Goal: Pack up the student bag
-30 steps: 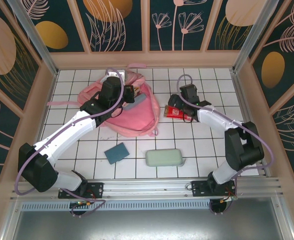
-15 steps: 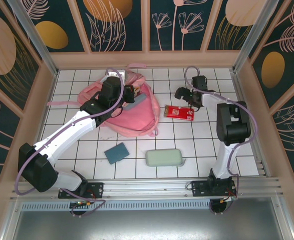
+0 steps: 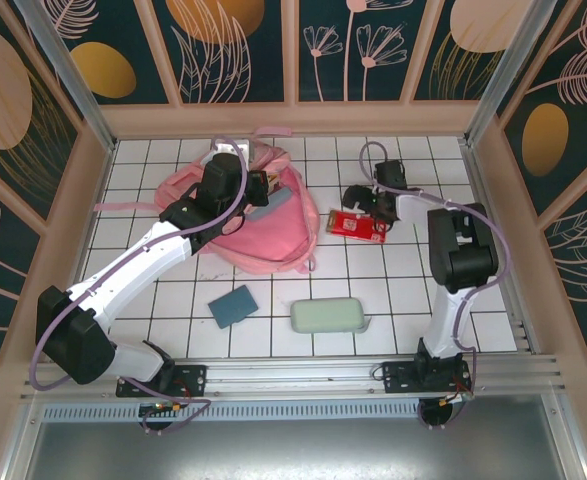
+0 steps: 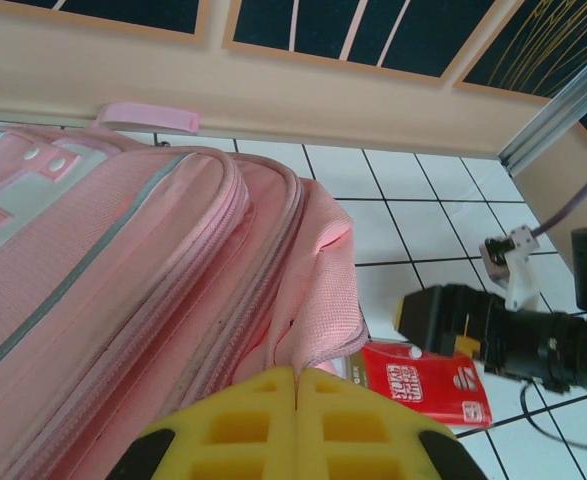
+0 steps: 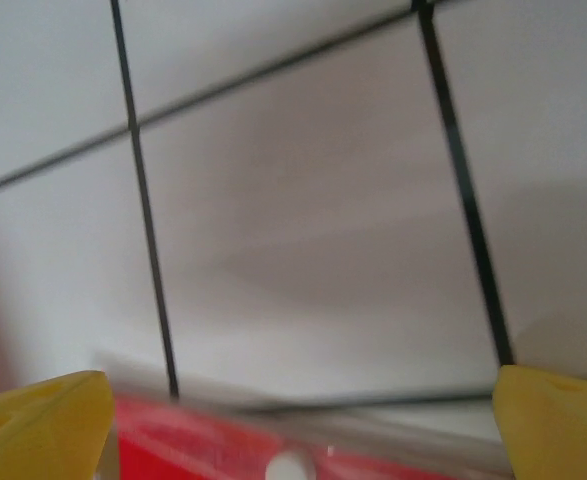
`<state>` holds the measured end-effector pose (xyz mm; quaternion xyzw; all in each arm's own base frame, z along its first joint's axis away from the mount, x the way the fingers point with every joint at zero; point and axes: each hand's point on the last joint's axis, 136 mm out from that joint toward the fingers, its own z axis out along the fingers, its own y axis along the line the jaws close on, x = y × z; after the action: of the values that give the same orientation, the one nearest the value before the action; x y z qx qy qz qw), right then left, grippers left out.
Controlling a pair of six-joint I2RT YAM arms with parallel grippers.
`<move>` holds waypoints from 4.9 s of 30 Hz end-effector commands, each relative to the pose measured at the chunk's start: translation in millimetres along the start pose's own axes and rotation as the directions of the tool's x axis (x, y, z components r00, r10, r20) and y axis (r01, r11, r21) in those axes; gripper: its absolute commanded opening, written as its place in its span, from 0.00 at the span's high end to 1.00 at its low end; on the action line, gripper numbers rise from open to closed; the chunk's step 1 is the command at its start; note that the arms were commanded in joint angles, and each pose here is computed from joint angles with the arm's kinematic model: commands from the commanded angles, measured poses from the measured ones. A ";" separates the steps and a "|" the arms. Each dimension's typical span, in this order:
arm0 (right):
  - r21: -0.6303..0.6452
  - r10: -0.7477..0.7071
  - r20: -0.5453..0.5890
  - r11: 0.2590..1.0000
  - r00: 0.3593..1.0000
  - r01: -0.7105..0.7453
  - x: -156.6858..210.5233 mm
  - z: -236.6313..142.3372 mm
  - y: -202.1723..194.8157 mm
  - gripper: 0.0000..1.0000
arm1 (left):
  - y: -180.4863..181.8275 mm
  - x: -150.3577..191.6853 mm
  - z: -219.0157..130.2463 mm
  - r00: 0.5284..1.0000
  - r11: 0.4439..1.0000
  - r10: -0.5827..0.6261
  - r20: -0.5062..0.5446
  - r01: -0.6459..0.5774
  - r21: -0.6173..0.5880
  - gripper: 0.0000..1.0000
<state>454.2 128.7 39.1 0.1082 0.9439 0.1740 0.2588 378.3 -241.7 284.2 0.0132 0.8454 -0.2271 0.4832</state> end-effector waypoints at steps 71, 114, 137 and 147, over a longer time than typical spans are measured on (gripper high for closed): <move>0.105 -0.119 -0.037 0.987 0.992 0.122 99.3 -75.3 7.2 1.00 | -9.9 -26.6 -9.1 0.995 0.999 -0.010 0.097 0.006 0.046 1.00; -0.243 0.132 -0.057 0.960 0.990 -0.142 146.6 -52.7 231.8 0.42 | -10.7 -31.1 -16.0 0.993 0.999 -0.015 0.114 0.009 0.053 1.00; -0.121 -0.505 -0.045 0.859 0.862 0.497 189.1 -134.8 119.6 0.01 | -9.5 -25.8 -7.3 0.995 0.999 -0.005 0.096 0.001 0.043 1.00; -0.149 -0.548 -0.127 0.835 0.827 0.530 247.8 -159.2 84.8 0.01 | -7.7 -22.1 -3.4 0.996 0.999 0.001 0.085 -0.004 0.034 1.00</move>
<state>191.2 241.1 93.0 -0.1802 0.9396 0.1585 0.2439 378.3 -241.5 281.4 0.0133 0.8460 -0.2261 0.4826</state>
